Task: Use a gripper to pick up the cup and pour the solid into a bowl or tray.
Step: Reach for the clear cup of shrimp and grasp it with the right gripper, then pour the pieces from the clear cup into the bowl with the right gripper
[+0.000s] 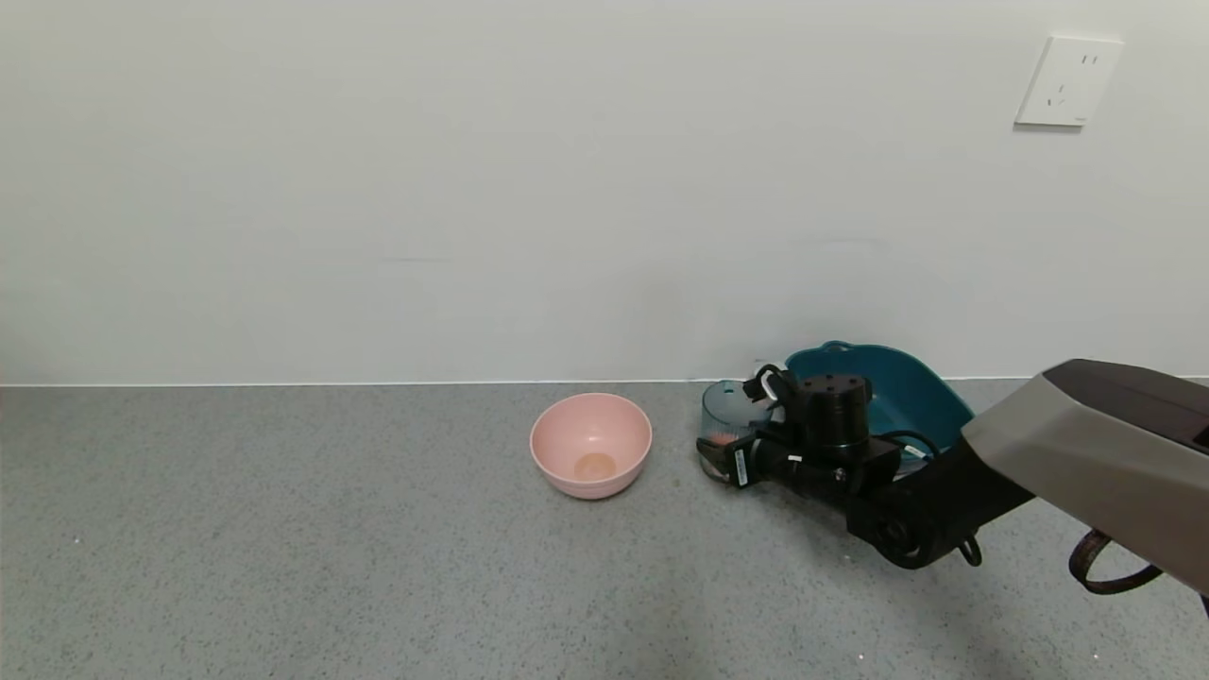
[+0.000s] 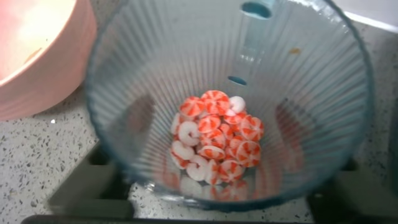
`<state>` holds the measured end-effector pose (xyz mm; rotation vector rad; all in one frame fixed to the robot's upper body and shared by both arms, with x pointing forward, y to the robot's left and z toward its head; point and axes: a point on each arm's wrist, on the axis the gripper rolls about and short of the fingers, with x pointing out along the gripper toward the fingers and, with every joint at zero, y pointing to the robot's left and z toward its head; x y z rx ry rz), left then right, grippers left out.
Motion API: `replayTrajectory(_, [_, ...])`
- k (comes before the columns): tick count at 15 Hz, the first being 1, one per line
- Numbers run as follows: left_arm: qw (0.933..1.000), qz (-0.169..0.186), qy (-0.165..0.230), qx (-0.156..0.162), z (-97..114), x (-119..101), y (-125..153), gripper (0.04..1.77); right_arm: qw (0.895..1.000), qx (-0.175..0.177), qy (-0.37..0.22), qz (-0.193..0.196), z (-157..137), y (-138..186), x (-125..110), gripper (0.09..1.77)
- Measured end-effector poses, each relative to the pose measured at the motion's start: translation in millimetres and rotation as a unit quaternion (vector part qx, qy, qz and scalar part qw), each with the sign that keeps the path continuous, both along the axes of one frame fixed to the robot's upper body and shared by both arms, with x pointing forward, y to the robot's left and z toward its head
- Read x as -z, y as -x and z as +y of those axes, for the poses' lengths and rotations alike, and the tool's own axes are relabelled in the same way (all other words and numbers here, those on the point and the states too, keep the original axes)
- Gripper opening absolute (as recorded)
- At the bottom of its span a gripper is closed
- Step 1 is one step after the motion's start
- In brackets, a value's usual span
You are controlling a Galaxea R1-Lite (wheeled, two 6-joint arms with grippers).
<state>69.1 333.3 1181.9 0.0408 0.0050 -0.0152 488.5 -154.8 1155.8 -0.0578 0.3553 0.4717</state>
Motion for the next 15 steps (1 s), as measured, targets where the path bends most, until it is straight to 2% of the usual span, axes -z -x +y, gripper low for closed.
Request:
replayTrajectory(2, [1.0000,0.000,0.000,0.000,0.0,0.0,0.0,1.72,1.000,0.001,-0.001,-0.002,-0.5,-0.2,-0.3,1.36])
replayTrajectory(7, [1.0000,0.000,0.000,0.000,0.0,-0.1,0.0,1.72,1.000,-0.003,-0.002,-0.006,1.7,3.4,-3.6,1.35])
replayTrajectory(15, [1.0000,0.000,0.000,0.000,0.0,-0.1,0.0,1.72,0.999,-0.030,-0.004,-0.024,10.8,31.7,-45.1,1.34])
